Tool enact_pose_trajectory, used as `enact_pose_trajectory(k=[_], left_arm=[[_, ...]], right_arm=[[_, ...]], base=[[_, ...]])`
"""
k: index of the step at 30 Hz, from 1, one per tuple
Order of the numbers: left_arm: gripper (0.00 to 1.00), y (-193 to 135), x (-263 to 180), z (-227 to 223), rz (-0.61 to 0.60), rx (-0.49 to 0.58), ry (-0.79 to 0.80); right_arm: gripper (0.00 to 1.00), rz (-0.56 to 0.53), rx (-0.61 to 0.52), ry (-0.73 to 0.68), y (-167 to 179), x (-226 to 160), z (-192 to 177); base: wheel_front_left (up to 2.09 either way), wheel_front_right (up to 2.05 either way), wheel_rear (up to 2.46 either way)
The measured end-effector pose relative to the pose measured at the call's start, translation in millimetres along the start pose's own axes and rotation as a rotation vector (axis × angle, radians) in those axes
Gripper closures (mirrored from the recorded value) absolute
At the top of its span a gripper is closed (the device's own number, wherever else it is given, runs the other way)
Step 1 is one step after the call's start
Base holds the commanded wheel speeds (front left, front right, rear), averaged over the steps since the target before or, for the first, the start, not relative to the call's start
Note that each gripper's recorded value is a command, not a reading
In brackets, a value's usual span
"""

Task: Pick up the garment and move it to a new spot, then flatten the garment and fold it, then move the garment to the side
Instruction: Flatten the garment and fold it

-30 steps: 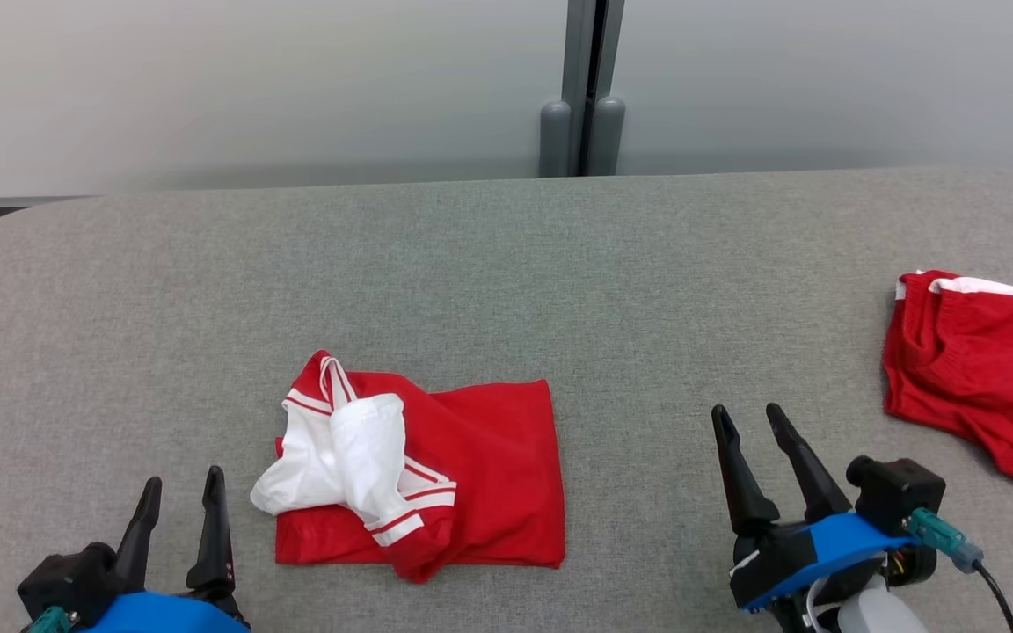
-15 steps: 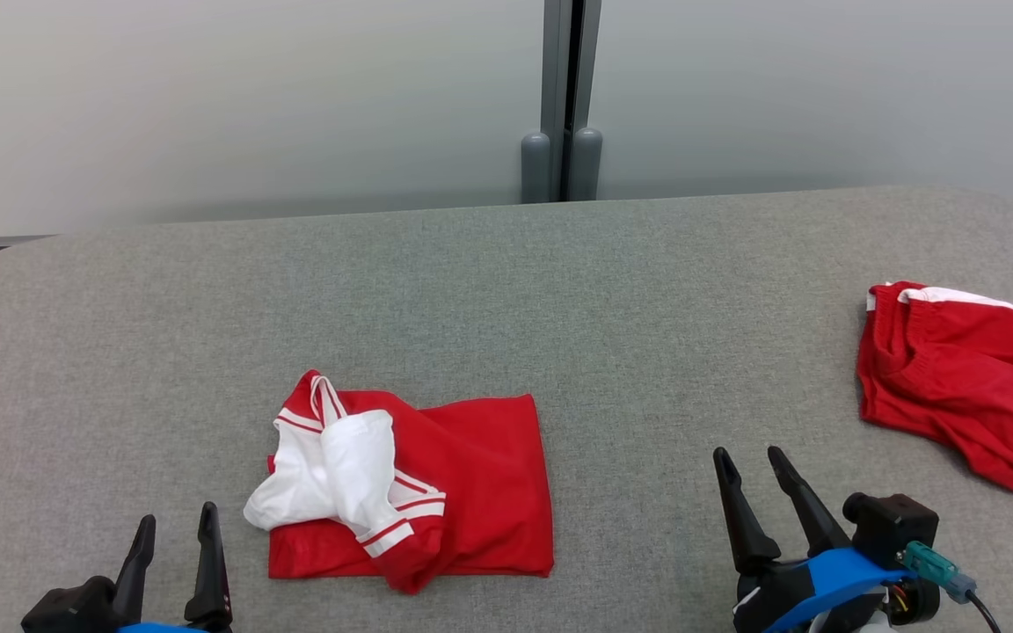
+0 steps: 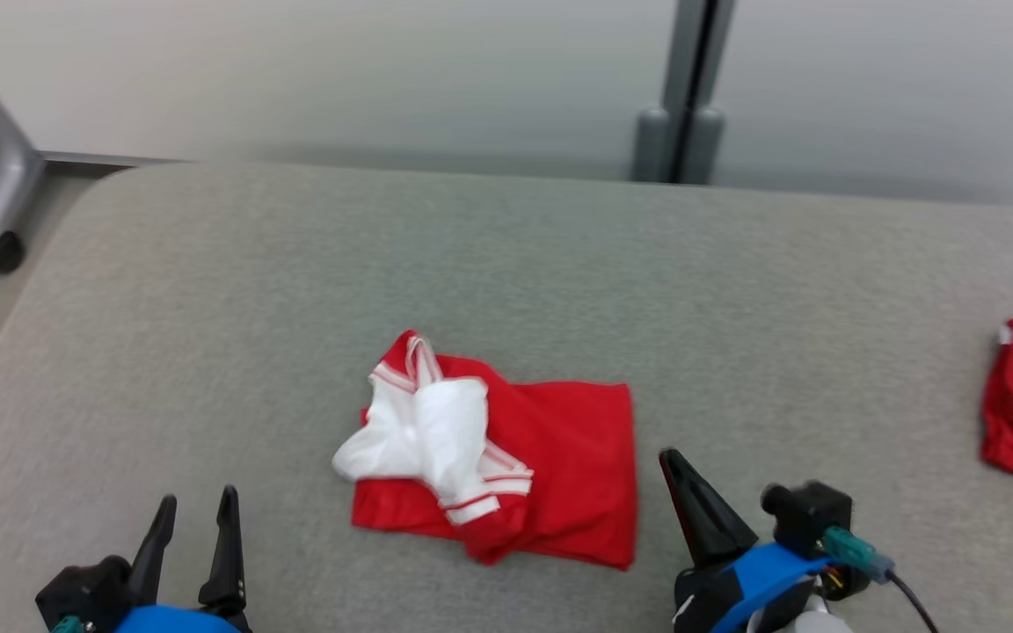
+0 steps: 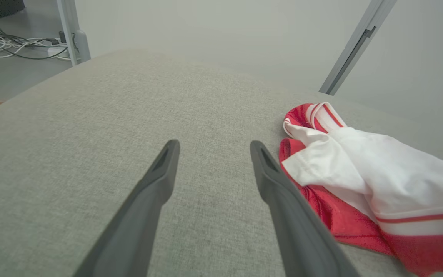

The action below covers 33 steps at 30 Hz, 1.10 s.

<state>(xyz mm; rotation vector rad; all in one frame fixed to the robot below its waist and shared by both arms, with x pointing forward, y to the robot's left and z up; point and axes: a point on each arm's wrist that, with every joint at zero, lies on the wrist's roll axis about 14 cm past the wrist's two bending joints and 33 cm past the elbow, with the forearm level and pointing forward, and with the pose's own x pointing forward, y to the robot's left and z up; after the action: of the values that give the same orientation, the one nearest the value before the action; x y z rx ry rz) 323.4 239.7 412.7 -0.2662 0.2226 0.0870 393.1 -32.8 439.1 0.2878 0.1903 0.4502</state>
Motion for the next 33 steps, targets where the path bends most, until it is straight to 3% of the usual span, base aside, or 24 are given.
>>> enact_pose_trajectory(k=[14, 25, 29, 33], left_arm=[[0.0, 66, -47, 5, 0.223, -0.05, -0.024], [0.0, 74, -60, 2, 0.267, -0.07, -0.022], [0.0, 71, -55, 5, 0.253, -0.068, -0.027], [0.0, 64, -47, 7, 0.223, -0.066, -0.032]], right_arm=[[1.0, 0.388, -0.121, 0.186, 108, 47, -55], [1.0, 0.655, -0.143, 0.24, 184, 43, -67], [1.0, 0.654, -0.112, 0.213, 189, 47, -55], [1.0, 0.564, -0.083, 0.16, 165, 61, -36]], base=[[0.0, 0.0, 0.0], [0.0, 0.0, 0.0], [0.0, 0.0, 0.0], [0.0, 0.0, 0.0]])
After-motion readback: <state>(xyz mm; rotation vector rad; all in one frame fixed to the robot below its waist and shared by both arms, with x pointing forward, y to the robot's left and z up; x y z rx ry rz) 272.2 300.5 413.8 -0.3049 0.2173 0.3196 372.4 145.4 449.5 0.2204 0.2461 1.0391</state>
